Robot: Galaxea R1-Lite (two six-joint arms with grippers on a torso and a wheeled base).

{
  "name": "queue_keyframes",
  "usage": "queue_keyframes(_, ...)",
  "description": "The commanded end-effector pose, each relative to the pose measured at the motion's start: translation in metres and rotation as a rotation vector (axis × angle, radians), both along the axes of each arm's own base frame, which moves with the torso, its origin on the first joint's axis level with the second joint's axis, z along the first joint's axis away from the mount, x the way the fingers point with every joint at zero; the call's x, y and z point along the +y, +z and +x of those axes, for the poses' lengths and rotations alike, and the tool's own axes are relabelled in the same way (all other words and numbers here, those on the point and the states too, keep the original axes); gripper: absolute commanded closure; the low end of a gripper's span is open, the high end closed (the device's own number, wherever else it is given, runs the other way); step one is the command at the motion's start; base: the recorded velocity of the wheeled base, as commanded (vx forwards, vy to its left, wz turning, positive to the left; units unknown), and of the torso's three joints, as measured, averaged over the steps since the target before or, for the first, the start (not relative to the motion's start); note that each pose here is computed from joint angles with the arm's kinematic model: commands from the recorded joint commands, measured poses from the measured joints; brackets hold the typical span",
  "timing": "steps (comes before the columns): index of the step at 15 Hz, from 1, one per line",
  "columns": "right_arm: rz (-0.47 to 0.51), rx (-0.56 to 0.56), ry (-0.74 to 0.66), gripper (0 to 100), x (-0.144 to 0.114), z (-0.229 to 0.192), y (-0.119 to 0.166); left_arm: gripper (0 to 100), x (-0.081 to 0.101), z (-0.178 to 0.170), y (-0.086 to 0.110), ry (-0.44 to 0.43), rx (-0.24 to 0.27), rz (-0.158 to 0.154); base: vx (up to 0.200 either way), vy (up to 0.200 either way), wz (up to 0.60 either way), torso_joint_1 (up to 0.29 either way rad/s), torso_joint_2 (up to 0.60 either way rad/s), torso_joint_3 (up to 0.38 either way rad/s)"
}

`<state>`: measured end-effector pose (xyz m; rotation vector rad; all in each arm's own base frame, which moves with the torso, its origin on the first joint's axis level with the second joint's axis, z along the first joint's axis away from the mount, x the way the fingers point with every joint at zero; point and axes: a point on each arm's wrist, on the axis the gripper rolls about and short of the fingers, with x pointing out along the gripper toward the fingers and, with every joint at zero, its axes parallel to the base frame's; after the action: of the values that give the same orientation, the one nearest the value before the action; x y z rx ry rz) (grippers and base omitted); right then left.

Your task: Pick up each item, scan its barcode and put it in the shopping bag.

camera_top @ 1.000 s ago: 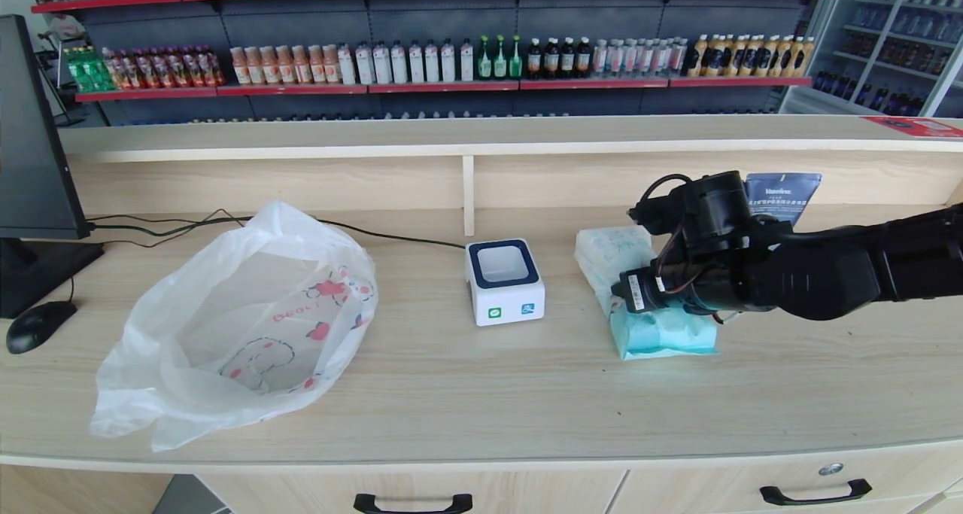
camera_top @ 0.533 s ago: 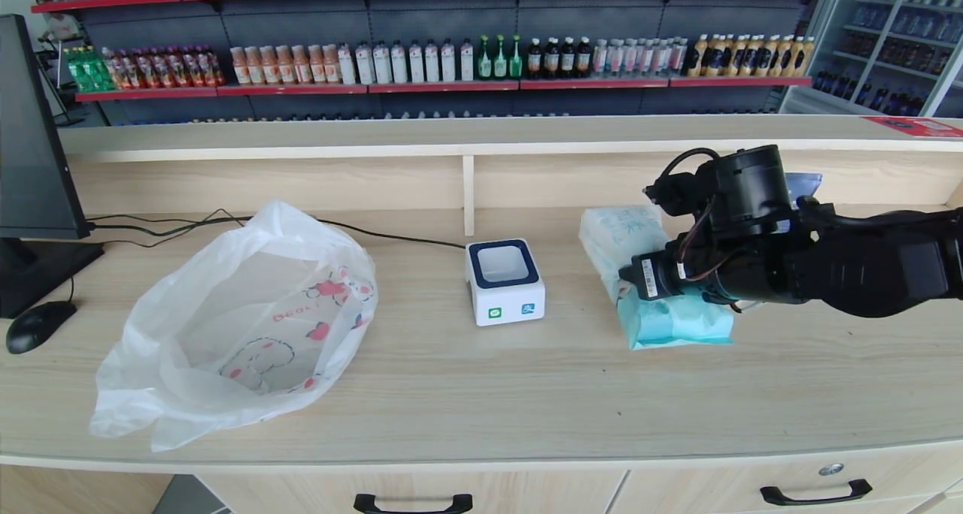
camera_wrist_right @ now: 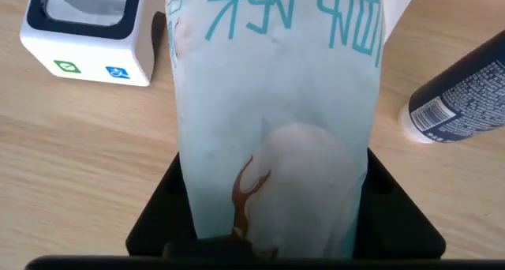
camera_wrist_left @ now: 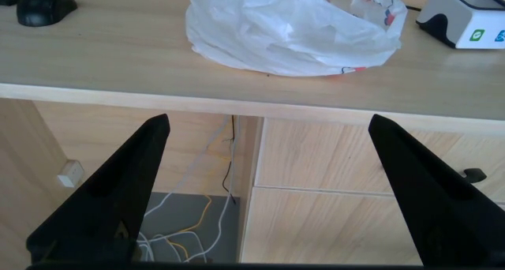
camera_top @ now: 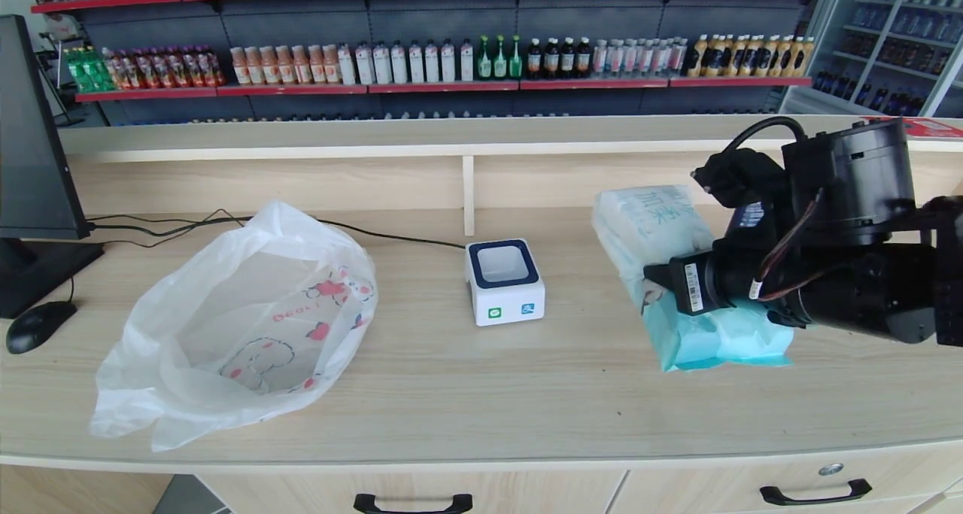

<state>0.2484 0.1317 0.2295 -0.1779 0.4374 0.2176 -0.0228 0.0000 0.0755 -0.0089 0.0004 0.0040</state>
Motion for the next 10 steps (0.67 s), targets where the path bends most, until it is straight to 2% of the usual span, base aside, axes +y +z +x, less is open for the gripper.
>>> queue_keyframes(1,0.034,-0.062,0.047,100,-0.011,-0.045,0.015,0,0.0,0.0,0.0,0.001,0.0,0.0,0.0,0.0,0.0,0.0,0.0,0.0)
queue_keyframes(3,0.045,-0.084,0.059,100,-0.023,-0.067,0.016,0,0.0,0.0,0.0,0.001,0.0,0.0,0.0,0.0,0.0,0.0,0.0,0.0)
queue_keyframes(7,0.08,-0.076,0.11,100,-0.026,-0.085,0.011,0,0.0,0.0,0.0,0.001,0.0,0.0,0.0,0.0,0.0,0.0,0.0,0.0)
queue_keyframes(10,0.205,-0.075,0.142,100,-0.023,-0.085,0.005,0,0.0,0.0,0.0,0.001,0.0,0.0,0.0,0.0,0.0,0.0,0.0,0.0)
